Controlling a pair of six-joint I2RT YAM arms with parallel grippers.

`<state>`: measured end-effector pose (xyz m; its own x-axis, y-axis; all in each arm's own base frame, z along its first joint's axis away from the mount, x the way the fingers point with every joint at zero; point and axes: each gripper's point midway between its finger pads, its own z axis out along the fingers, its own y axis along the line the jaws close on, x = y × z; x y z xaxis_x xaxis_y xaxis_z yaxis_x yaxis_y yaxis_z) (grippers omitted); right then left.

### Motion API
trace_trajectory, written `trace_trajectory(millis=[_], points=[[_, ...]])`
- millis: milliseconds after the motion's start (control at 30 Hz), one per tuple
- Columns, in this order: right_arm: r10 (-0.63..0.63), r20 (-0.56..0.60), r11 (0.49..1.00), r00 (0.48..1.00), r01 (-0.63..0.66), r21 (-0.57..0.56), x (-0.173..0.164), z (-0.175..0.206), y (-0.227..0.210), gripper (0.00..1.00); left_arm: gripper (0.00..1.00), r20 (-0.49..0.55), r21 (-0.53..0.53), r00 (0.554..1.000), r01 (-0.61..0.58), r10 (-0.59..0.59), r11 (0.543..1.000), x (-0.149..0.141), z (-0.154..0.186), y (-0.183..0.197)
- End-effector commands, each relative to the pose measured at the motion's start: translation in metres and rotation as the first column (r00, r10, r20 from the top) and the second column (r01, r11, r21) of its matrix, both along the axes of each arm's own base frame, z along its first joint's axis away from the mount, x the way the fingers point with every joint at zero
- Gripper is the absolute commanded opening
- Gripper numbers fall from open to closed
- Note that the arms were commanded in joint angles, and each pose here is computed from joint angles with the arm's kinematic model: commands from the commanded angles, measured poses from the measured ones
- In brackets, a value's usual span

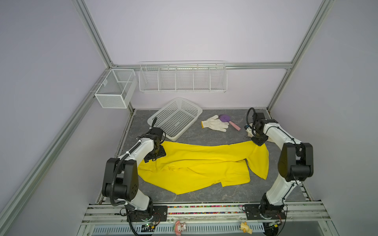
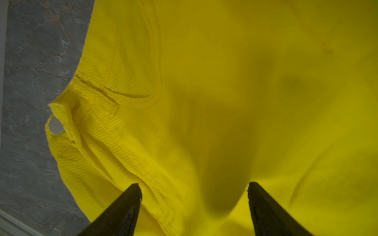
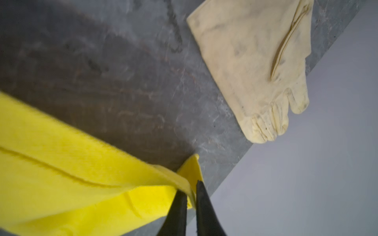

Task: Fold and stack the trousers
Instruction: Flatten out the trousers at the center of the table.

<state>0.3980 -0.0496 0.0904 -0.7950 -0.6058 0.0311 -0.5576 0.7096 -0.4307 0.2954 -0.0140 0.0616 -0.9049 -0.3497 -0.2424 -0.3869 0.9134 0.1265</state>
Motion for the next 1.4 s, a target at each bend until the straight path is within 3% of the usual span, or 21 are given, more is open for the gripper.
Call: trace_trajectory(millis=[0,67,133,200,267,333,400,500,600,700,833,867,900,1000,1200,1367], points=[[0.044,0.125,0.999,0.991,-0.046,0.015,0.049,0.009,0.009,0.23,0.82,-0.029,0.064,0.999,-0.039,0.041,0.997,-0.01,-0.005,0.019],[0.05,0.101,0.999,0.994,-0.051,0.014,0.054,0.003,0.01,0.27,0.82,-0.027,0.067,0.998,-0.047,0.049,0.997,-0.011,-0.003,0.022],[0.033,0.105,0.999,0.994,-0.036,0.025,0.053,0.004,0.012,0.44,0.82,-0.03,0.063,0.998,-0.05,0.052,0.997,-0.013,0.001,0.021],[0.009,0.096,0.999,0.995,-0.014,0.048,0.041,0.009,0.015,0.54,0.82,-0.029,0.048,0.998,-0.059,0.06,0.997,-0.017,0.006,0.019],[-0.064,0.127,0.983,0.99,0.041,0.177,0.026,0.021,0.026,0.58,0.83,-0.027,0.032,0.997,-0.065,0.066,0.997,-0.022,0.013,0.018],[-0.151,0.149,0.935,0.977,0.092,0.343,0.004,0.037,0.047,0.61,0.85,-0.028,0.024,0.997,-0.069,0.069,0.997,-0.029,0.018,0.018],[-0.234,0.118,0.843,0.965,0.141,0.519,-0.024,0.047,0.075,0.63,0.86,-0.032,0.026,0.996,-0.078,0.079,0.997,-0.035,0.023,0.021],[-0.359,0.023,0.696,0.933,0.251,0.673,-0.063,0.053,0.102,0.67,0.88,-0.028,-0.016,0.994,-0.108,0.108,0.994,-0.04,0.031,0.024],[-0.426,-0.047,0.613,0.903,0.327,0.719,-0.095,0.057,0.12,0.7,0.92,-0.012,-0.063,0.988,-0.151,0.151,0.986,-0.047,0.036,0.022],[-0.585,-0.107,0.526,0.804,0.476,0.704,-0.125,0.054,0.123,0.75,0.92,-0.026,-0.13,0.969,-0.247,0.246,0.96,-0.06,0.025,0.024],[-0.794,-0.174,0.369,0.582,0.69,0.623,-0.164,0.046,0.109,0.77,0.93,-0.046,-0.07,0.925,-0.38,0.377,0.923,-0.077,0.022,0.044],[-0.809,-0.196,0.341,0.555,0.713,0.613,-0.173,0.044,0.114,0.77,0.93,-0.04,-0.052,0.915,-0.404,0.402,0.913,-0.08,0.023,0.049],[-0.85,-0.214,0.282,0.481,0.759,0.587,-0.185,0.041,0.112,0.77,0.93,-0.037,-0.042,0.904,-0.428,0.426,0.903,-0.083,0.023,0.053],[-0.911,-0.239,0.163,0.337,0.825,0.541,-0.211,0.033,0.108,0.78,0.93,-0.048,-0.082,0.863,-0.505,0.503,0.859,-0.092,0.012,0.057],[-0.942,-0.263,0.062,0.208,0.879,0.473,-0.247,0.006,0.105,0.79,0.93,-0.107,-0.152,0.819,-0.573,0.563,0.805,-0.114,-0.009,0.042],[-0.936,-0.28,0.06,0.214,0.88,0.472,-0.244,-0.02,0.116,0.82,0.92,-0.147,-0.213,0.799,-0.601,0.583,0.77,-0.129,-0.027,0.027]])
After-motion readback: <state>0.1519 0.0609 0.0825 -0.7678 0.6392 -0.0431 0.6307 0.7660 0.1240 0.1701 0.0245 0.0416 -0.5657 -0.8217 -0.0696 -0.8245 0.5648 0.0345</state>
